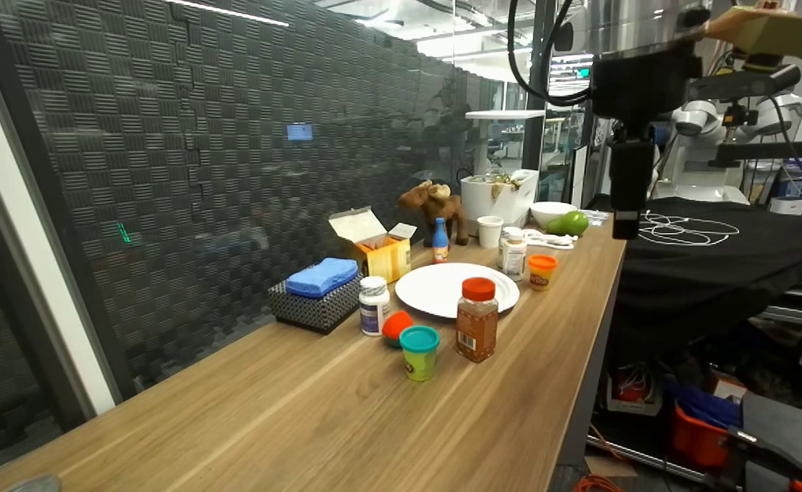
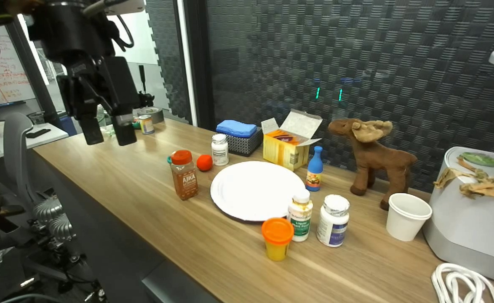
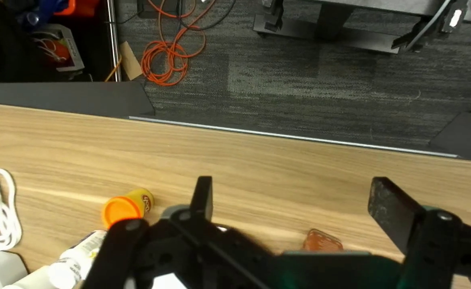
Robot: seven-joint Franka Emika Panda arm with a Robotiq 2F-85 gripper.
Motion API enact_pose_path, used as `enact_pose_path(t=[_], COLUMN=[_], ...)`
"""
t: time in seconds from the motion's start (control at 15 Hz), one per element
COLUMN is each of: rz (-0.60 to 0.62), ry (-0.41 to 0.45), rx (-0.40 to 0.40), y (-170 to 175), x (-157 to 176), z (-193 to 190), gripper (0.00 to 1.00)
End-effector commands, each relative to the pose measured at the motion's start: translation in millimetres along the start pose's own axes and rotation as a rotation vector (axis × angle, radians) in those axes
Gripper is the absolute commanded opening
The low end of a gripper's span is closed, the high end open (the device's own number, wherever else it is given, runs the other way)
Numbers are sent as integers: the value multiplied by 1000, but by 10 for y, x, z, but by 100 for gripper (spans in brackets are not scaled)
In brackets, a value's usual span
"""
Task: Put the bottles and orange plushie that are around the white plate on the white plate
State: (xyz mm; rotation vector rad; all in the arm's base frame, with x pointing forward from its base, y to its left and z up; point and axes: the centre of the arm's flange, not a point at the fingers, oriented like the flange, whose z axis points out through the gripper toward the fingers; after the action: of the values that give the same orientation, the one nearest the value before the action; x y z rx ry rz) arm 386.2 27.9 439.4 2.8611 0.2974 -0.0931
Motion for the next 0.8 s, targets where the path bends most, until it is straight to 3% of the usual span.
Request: enact_pose_path(t=[0.0,0.33,0.73], rz=[33,56,212], ry=[-3,10,208], rx=[3,5,-68], y=[319,697,1183], x=[210,441,911], z=[-53,-94,170], gripper=[100,100,100])
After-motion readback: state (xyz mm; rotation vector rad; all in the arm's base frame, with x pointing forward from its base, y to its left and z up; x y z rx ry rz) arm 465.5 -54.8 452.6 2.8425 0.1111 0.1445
